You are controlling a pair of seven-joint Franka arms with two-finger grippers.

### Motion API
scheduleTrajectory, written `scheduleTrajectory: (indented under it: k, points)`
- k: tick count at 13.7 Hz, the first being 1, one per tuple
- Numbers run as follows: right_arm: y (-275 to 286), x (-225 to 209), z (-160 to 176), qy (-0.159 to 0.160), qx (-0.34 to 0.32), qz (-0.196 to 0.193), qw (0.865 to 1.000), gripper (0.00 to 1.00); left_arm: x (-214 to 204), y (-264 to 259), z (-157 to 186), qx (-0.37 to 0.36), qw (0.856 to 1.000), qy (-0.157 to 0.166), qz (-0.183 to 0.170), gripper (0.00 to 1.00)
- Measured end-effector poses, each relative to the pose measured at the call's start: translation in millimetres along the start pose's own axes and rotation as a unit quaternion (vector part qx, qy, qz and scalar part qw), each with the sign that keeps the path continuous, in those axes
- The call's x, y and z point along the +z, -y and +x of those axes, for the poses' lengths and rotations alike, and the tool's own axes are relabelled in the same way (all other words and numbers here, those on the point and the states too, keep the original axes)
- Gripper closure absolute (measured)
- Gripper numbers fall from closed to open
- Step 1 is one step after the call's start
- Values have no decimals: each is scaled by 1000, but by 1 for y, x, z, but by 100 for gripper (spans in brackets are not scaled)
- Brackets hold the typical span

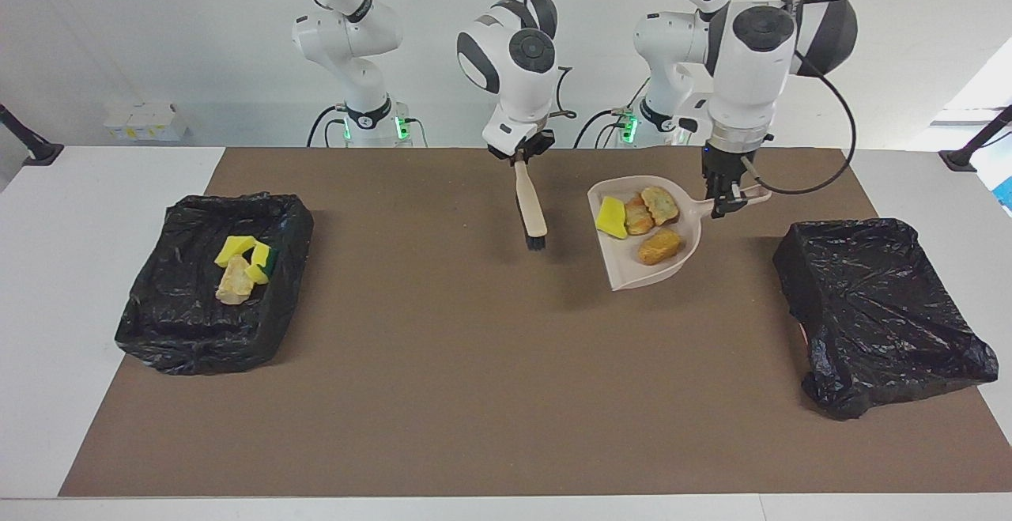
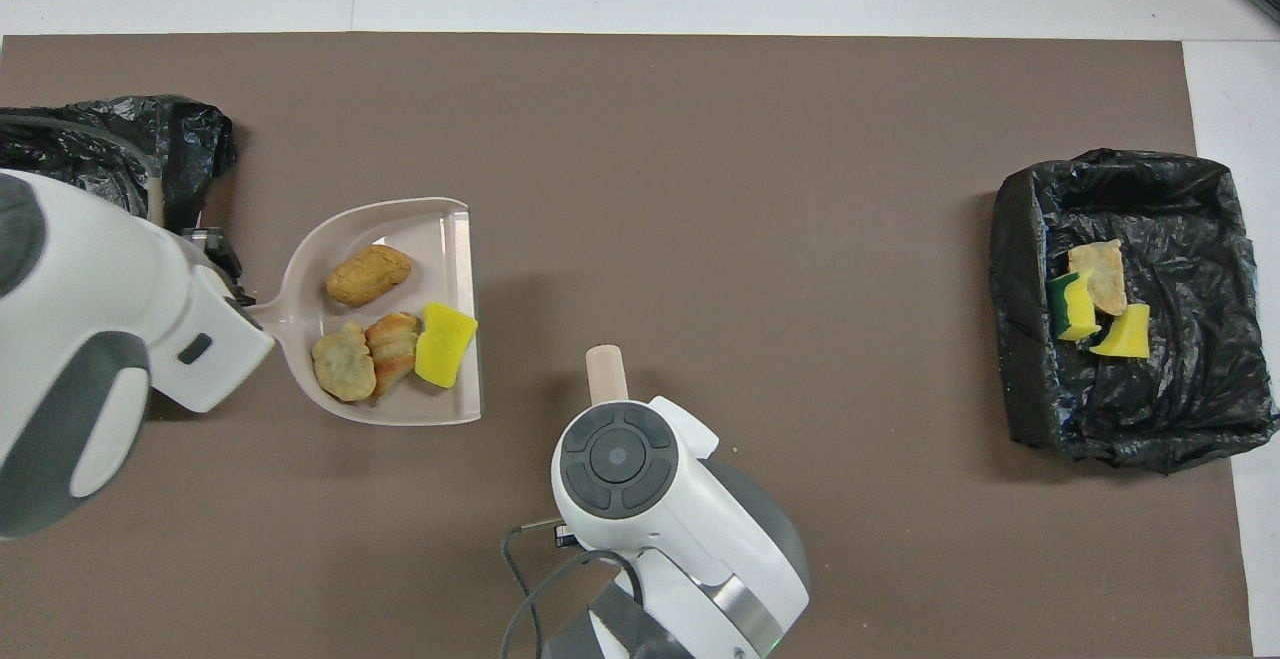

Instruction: Sweep and dump trash in bin

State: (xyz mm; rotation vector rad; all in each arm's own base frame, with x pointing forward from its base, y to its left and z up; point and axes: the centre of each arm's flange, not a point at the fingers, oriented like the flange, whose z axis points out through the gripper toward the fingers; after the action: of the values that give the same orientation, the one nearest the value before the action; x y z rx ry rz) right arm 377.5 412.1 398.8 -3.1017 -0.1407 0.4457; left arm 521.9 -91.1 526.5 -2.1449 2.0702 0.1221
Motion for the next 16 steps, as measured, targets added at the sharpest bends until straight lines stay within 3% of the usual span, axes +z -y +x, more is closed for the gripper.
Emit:
scheduleTrajectory:
  k: [6,10,13,15,16]
  points:
    - [36,67,8,16,30,22,999,74,7,20,-169,-106,994,5,11,68]
    - [35,29,10,22,31,13,999,34,2,32,-267,-139,990,14,36,68]
    - [18,-22,20,3,45,25,999,1,6,39,-321,-154,987,21,48,68]
    - [-5,-50,27,-3,31,24,999,0,10,47,-349,-140,988,49,53,68]
    - [-18,-65,30,1,14,21,1000,0,10,52,-358,-129,987,82,52,68]
